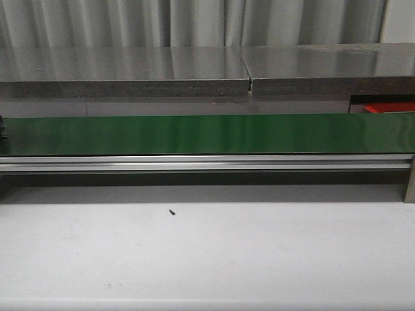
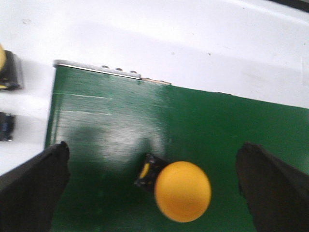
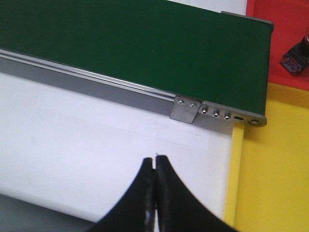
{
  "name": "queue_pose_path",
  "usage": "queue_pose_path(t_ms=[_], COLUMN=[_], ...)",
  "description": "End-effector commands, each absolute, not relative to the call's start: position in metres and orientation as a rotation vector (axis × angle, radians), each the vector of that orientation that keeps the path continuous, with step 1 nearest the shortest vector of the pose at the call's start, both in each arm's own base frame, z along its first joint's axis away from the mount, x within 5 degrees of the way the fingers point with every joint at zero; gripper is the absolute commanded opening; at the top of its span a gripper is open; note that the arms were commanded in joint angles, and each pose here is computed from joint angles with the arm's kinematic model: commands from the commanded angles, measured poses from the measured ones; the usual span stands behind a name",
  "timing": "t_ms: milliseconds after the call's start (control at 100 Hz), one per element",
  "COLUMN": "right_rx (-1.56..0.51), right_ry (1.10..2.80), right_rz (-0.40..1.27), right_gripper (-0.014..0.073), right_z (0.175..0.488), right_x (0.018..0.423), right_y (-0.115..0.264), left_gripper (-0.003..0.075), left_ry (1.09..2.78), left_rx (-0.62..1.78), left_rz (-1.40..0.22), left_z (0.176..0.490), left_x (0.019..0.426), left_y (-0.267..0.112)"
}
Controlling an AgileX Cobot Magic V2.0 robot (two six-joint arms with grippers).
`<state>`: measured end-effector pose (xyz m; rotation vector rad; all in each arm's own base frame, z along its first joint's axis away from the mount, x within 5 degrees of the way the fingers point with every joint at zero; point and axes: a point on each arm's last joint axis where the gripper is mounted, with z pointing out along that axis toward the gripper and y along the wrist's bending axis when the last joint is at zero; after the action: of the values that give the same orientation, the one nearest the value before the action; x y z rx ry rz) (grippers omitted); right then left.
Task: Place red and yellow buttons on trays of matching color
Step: 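Place the yellow button on the green belt and open the left gripper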
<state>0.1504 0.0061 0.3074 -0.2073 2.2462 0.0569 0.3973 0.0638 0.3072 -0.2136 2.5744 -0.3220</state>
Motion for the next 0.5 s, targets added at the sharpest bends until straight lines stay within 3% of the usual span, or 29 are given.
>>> queue_pose_path(t_ms=[0,220,490], right_rx=[-0.190,-0.190,-0.190], right_ry=[2.159,2.159,2.159], right_rz=[0.039,0.039,0.039], right_gripper=[-0.0068,-0.0068,-0.0068], right_z=[0.321,0.321,0.321], right_x=[0.153,0.153,0.153], right_y=[0.005,0.005,0.005], left_gripper=[0.0671,0.0671,0.0671], left_ry=[2.512,2.555,2.544], left_rx=[-0.249,-0.494,-0.680], left_rz=[-0.239,-0.123,-0.052], left_z=[0.336,0.315,0.293], left_x=[0.383,0.357,0.332], left_y=[0.084,0.150,0.199])
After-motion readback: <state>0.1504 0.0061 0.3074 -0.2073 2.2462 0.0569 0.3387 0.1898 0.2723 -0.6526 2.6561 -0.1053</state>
